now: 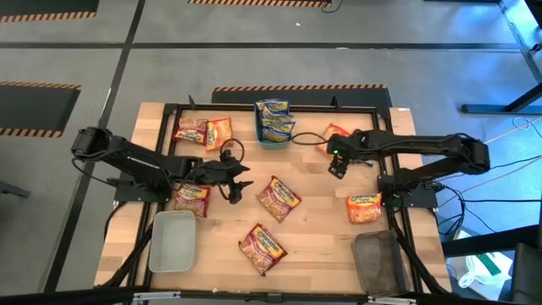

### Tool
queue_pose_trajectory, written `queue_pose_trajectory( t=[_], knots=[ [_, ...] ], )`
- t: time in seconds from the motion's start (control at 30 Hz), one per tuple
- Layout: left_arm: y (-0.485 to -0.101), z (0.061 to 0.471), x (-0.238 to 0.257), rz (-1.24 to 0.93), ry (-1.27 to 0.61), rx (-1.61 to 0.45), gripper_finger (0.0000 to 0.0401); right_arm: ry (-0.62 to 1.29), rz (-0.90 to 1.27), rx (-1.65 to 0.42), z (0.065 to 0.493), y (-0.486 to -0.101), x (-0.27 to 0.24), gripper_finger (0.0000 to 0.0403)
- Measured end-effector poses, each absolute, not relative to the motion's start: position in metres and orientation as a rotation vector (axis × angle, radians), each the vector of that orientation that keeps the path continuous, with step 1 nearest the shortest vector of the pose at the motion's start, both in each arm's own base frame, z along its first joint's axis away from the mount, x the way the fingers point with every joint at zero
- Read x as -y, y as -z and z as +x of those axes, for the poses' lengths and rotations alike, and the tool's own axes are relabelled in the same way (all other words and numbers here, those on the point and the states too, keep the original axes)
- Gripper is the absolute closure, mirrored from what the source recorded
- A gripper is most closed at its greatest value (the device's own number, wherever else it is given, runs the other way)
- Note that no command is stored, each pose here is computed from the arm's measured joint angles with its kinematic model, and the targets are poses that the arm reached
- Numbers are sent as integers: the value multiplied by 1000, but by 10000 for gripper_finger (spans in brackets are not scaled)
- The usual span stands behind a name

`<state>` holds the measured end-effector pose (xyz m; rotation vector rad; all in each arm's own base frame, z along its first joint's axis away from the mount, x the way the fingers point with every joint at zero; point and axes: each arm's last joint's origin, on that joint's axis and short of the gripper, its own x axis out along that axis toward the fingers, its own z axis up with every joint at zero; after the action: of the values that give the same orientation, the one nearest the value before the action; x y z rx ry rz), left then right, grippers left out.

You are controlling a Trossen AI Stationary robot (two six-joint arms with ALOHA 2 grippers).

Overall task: Sort Maruchan noodles
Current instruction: Put the blue noodle pack into the green bin

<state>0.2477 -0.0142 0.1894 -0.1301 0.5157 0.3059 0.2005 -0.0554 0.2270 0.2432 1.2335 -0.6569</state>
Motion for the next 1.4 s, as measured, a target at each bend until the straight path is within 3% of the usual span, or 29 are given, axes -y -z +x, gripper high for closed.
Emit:
queue_pose_trajectory(
  t=[0.33, 1.07, 1.4],
  knots=[
    [-179, 258, 17, -145, -261, -513, 169, 688, 358, -1252, 171, -213, 65, 78],
    [-179, 258, 17, -138, -260, -513, 169, 674, 439, -1334, 158, -217, 77, 78],
    [-179, 258, 16, -118, -262, -514, 169, 835, 462, -1235, 154, -216, 102, 78]
  ],
)
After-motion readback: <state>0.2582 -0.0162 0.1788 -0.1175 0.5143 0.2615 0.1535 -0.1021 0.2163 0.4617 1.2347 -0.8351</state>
